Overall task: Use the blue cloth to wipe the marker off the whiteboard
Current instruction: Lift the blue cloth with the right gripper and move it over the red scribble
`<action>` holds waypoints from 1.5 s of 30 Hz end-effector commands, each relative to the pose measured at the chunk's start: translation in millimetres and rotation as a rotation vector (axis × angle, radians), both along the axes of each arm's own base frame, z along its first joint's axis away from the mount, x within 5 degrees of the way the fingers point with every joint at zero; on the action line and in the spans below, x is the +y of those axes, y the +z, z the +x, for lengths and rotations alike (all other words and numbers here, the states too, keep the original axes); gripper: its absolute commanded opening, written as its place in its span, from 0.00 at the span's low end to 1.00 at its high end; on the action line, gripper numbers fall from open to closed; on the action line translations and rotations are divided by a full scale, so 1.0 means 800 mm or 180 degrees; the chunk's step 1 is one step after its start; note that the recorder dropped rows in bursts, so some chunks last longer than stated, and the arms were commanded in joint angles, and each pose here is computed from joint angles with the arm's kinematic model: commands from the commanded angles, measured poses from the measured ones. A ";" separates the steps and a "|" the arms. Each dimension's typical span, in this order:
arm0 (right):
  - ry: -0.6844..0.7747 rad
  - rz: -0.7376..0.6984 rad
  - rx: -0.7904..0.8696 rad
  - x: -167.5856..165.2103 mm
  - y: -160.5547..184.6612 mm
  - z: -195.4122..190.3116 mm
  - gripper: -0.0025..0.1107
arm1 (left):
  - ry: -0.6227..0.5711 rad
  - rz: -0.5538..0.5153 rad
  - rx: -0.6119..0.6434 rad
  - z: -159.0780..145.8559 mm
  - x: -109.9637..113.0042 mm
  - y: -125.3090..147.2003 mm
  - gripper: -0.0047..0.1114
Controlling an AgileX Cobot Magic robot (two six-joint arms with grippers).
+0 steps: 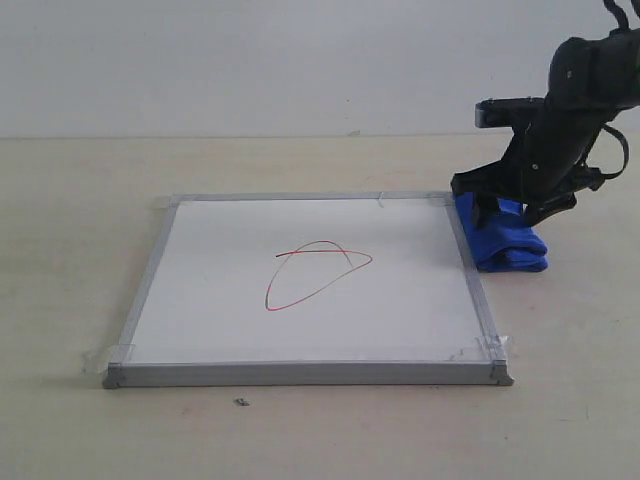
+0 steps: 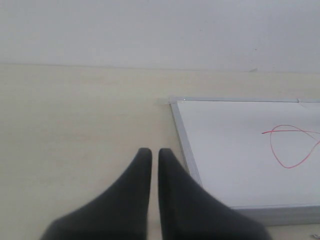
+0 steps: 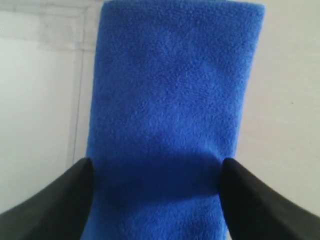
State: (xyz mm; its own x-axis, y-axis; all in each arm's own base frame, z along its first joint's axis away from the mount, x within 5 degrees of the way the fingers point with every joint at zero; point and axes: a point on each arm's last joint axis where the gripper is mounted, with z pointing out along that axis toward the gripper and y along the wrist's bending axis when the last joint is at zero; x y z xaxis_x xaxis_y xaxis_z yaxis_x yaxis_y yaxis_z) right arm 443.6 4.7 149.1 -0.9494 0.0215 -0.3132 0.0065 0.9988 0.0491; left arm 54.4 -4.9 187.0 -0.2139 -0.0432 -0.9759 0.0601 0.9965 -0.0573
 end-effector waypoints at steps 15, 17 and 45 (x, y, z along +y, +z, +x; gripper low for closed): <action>-0.0120 -0.0283 0.0313 -0.011 -0.037 0.024 0.42 | 0.0010 0.0008 -0.0026 0.000 0.000 0.000 0.08; -0.0129 -0.0282 0.0331 -0.012 -0.037 0.023 0.39 | 0.0010 0.0008 -0.0026 0.000 0.000 0.000 0.08; 0.1337 -0.0252 -0.0277 0.150 0.111 -0.002 0.02 | 0.0010 0.0008 -0.0026 0.000 0.000 0.000 0.08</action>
State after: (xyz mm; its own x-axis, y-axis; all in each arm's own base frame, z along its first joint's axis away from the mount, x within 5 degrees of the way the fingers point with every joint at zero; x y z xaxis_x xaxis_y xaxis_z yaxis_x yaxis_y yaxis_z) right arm 450.3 90.8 234.2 -0.8715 -0.3337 -0.3593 -0.3367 0.9399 -0.0563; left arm 54.4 -4.9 187.0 -0.2139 -0.0432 -0.9759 0.0601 0.9965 -0.0573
